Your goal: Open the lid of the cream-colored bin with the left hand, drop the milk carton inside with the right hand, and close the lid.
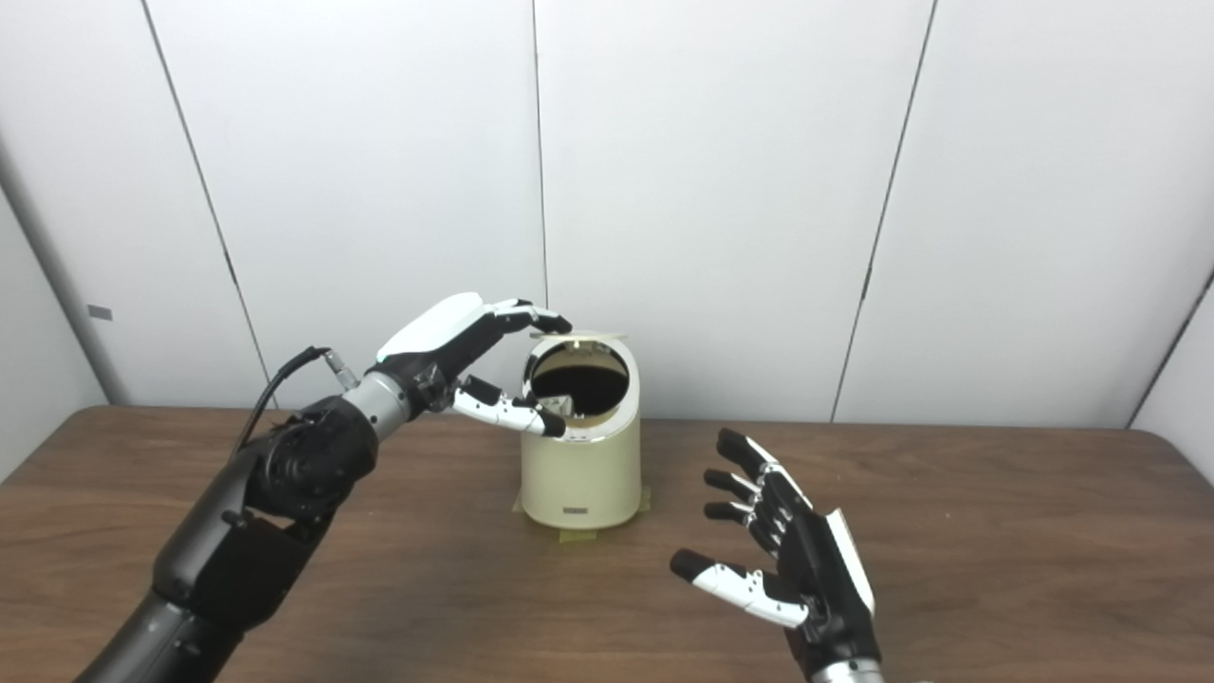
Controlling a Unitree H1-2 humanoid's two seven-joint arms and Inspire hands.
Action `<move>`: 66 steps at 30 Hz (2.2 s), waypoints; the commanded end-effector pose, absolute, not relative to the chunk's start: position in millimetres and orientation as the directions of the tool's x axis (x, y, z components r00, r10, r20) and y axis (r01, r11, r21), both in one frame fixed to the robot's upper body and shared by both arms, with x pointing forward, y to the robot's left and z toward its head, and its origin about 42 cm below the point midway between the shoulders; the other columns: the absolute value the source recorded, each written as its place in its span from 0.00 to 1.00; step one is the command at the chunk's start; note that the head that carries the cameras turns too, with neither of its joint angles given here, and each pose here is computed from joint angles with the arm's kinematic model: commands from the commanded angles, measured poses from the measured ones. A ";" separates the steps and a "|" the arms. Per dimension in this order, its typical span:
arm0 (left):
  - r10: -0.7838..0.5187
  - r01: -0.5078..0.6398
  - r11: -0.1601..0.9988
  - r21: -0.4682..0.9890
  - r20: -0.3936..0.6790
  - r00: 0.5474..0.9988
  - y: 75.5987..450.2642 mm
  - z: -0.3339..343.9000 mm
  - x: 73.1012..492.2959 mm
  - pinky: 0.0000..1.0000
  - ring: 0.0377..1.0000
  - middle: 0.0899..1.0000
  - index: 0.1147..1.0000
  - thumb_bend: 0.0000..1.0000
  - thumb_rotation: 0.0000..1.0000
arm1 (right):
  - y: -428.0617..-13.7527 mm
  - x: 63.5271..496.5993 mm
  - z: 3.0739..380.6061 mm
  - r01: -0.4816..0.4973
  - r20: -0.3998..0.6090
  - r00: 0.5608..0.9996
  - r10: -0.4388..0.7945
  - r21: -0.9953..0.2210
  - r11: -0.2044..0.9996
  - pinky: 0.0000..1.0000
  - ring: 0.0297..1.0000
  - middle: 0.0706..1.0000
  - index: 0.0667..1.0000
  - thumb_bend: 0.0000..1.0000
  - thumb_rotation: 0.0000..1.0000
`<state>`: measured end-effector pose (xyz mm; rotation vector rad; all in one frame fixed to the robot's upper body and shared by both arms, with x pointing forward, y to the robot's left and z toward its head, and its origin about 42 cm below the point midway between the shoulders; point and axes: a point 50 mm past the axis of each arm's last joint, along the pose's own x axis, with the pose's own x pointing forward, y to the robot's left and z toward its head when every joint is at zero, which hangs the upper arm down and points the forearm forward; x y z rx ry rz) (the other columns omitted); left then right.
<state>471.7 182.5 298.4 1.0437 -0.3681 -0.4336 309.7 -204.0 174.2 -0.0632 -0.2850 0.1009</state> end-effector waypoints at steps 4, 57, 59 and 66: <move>-0.547 0.109 0.432 0.895 0.165 0.821 180.1 328.9 469.5 1.00 0.98 0.86 0.81 0.88 0.37 | -199.7 313.5 197.0 -0.092 0.366 0.924 0.108 -0.063 0.994 0.67 0.80 0.88 0.84 0.73 0.33; -0.503 0.148 -0.170 0.974 -0.215 0.837 165.2 280.3 436.0 1.00 1.00 0.83 0.79 0.94 0.39 | -201.3 303.2 209.1 -0.097 0.353 0.929 0.114 -0.064 0.993 0.65 0.80 0.88 0.84 0.73 0.34; -0.515 0.150 -0.136 0.979 -0.200 0.833 166.8 281.7 434.8 1.00 1.00 0.83 0.79 0.93 0.40 | -201.5 303.4 208.8 -0.096 0.354 0.928 0.114 -0.068 0.993 0.65 0.80 0.88 0.84 0.72 0.34; -0.593 0.079 0.122 0.989 0.009 0.805 170.4 294.9 417.0 1.00 0.97 0.82 0.80 0.86 0.36 | -202.4 303.6 207.9 -0.091 0.349 0.930 0.111 -0.073 0.993 0.65 0.79 0.87 0.83 0.71 0.36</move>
